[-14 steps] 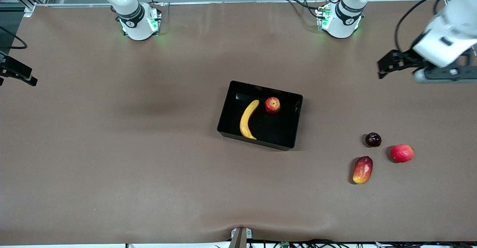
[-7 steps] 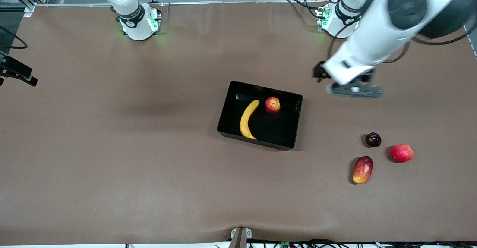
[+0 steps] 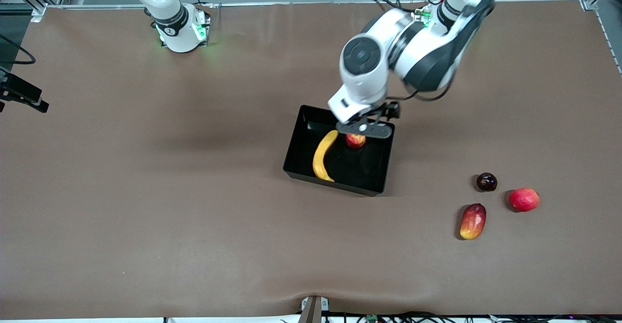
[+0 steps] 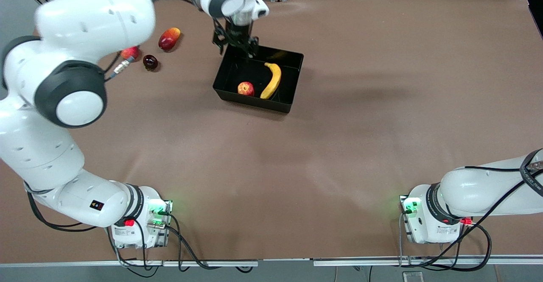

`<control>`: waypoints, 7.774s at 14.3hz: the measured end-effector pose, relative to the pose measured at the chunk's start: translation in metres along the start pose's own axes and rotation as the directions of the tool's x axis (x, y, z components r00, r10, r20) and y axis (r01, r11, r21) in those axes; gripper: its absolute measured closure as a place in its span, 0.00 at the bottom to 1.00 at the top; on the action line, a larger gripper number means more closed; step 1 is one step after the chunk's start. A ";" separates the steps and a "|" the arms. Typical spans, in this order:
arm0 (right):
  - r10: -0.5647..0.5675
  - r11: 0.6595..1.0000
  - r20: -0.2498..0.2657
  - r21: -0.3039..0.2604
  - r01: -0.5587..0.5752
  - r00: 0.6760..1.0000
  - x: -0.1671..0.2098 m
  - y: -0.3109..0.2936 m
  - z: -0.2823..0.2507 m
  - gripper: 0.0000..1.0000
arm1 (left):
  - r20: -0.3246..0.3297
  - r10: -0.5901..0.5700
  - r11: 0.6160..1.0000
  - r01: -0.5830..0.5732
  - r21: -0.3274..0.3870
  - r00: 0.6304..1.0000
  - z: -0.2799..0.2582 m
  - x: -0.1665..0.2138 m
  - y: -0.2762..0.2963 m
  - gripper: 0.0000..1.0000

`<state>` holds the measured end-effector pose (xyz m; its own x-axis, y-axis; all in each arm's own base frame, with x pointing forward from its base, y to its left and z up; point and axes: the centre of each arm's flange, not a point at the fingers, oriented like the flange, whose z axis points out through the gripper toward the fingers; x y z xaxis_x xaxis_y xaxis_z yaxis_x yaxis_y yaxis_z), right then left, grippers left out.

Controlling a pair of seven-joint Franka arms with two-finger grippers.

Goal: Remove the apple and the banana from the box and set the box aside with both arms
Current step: 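Lower the left gripper onto the red apple in the box, then close the left gripper on the red apple and lift it, then carry the apple beside the mango and plum, lower it, then open the left gripper to release the apple on the table, then reach the left gripper into the box and grasp the banana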

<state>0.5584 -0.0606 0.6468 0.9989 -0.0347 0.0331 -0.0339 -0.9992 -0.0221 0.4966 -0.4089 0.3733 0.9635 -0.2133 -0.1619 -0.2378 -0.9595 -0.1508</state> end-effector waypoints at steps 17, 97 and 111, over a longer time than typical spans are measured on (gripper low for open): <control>-0.002 1.000 0.000 0.000 0.002 1.000 0.000 0.000 0.000 0.00 | -0.040 -0.031 0.994 0.026 -0.106 0.999 0.162 -0.004 0.027 0.00; -0.010 1.000 0.023 0.001 0.010 1.000 0.007 -0.005 0.014 0.00 | -0.191 0.078 0.978 -0.111 -0.174 0.979 0.156 0.041 0.107 0.04; -0.071 0.995 0.044 0.071 0.068 0.996 0.015 -0.047 0.029 0.00 | -0.199 0.054 0.992 -0.076 -0.105 0.978 0.096 0.054 0.097 0.63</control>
<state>0.5757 -0.0138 0.6193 0.9992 0.0378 -0.0092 0.0368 -0.9952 -0.0908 0.5141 -0.4961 0.2562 0.9544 -0.2973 0.0276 -0.2964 -0.9545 -0.0345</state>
